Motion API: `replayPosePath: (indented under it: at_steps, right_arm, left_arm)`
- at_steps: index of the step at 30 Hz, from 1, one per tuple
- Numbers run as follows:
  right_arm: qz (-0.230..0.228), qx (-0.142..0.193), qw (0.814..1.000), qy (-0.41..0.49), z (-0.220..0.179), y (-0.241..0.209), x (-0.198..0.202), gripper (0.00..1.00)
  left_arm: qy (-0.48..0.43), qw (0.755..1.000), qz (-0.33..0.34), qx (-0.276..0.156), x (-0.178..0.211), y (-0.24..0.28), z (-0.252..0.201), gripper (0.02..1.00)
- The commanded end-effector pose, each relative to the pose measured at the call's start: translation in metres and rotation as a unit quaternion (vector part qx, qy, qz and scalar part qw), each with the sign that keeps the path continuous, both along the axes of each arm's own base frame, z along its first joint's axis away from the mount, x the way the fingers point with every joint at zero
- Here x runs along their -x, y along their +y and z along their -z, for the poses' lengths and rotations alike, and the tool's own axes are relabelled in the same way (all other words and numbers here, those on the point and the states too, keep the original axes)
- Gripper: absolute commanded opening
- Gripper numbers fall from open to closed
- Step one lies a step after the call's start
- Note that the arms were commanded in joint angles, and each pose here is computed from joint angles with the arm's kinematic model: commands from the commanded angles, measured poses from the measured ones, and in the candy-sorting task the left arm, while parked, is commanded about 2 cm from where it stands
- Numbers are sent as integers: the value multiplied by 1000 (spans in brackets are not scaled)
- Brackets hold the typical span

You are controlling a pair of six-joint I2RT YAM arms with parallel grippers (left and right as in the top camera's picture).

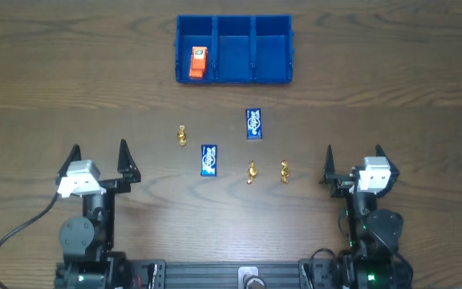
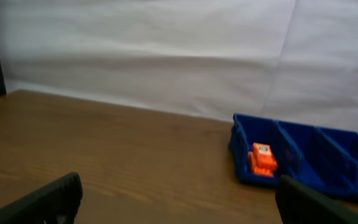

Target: Sort Candies Into Trays

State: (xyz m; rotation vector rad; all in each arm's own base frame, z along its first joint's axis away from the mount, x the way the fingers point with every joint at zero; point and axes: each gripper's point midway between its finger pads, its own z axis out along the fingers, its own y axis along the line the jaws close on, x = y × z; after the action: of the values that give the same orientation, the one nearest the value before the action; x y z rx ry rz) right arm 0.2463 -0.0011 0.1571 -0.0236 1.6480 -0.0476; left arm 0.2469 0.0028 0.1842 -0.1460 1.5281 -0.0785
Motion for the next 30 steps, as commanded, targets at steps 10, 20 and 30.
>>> replayPosePath:
  at_steps: [10, 20, 30]
  right_arm:
    - [-3, 6, 1000, 1, 1, 1, 0, 998]
    - [-3, 6, 1000, 1, 1, 1, 0, 998]
    - [-3, 6, 1000, 1, 1, 1, 0, 998]
  left_arm:
    - [51, 997, 34, -41, 1, -12, 25, 998]
    - [100, 993, 36, -44, 4, -12, 49, 998]
    - [100, 993, 36, -44, 4, -12, 49, 998]
